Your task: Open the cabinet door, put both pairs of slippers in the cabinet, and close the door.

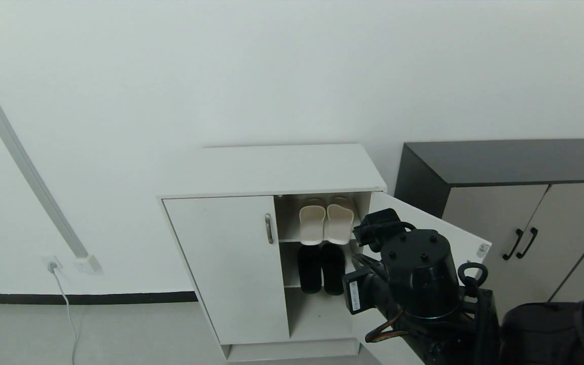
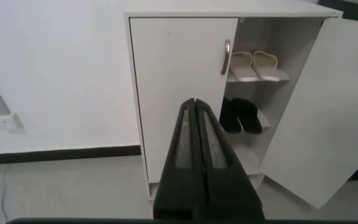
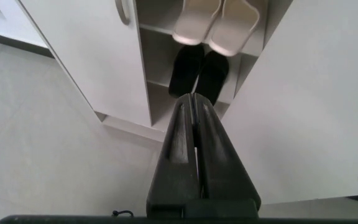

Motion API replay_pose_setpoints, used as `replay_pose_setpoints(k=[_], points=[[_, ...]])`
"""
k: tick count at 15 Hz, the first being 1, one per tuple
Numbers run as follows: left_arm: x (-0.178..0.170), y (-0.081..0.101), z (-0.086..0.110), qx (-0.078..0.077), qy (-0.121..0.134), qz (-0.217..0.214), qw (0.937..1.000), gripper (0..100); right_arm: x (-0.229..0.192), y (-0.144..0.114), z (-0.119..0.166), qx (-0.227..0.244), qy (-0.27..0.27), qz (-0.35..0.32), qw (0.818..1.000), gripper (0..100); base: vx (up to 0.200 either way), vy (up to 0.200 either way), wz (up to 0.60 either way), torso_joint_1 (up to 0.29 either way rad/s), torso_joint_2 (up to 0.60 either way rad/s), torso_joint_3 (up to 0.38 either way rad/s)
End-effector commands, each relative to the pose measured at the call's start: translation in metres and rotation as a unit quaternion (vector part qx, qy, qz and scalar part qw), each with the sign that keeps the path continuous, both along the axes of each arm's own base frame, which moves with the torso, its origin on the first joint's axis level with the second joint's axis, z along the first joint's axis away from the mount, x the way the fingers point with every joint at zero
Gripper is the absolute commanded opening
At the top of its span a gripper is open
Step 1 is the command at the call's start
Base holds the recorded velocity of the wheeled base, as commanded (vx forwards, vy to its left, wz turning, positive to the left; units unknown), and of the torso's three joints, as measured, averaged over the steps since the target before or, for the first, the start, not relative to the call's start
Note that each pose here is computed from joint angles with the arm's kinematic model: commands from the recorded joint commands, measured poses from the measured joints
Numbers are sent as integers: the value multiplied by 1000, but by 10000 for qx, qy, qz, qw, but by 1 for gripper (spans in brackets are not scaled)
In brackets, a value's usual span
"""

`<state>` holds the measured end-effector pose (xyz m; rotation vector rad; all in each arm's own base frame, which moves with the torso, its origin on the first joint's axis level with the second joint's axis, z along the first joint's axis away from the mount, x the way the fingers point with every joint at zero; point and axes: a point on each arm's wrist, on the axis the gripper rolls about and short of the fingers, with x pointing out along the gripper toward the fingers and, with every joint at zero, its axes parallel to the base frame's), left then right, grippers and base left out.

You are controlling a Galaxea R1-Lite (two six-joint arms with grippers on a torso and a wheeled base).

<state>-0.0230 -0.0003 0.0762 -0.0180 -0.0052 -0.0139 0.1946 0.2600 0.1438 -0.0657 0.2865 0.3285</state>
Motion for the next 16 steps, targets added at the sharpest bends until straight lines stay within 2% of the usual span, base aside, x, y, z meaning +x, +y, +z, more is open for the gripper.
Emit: replay_pose_setpoints(k=[1,6,10,16], points=[[0,0,0,-2,4,0,10000,0,0,0,-1,-6,8,5,10000,0,0,0,0,232,-579,-334],[0,0,0,-2,4,0,10000,0,1,-1,-1,-6,8,-18,10000,0,0,0,0,265,-592,-331],[0,0,0,-2,4,0,10000,0,5,-4,-2,-18,16,-95,10000,0,0,0,0,187,-406,-222],[0,0,0,-2,4,0,10000,0,5,-2,-4,-50,38,-80,9999,0,0,0,0,3,-17,-11]])
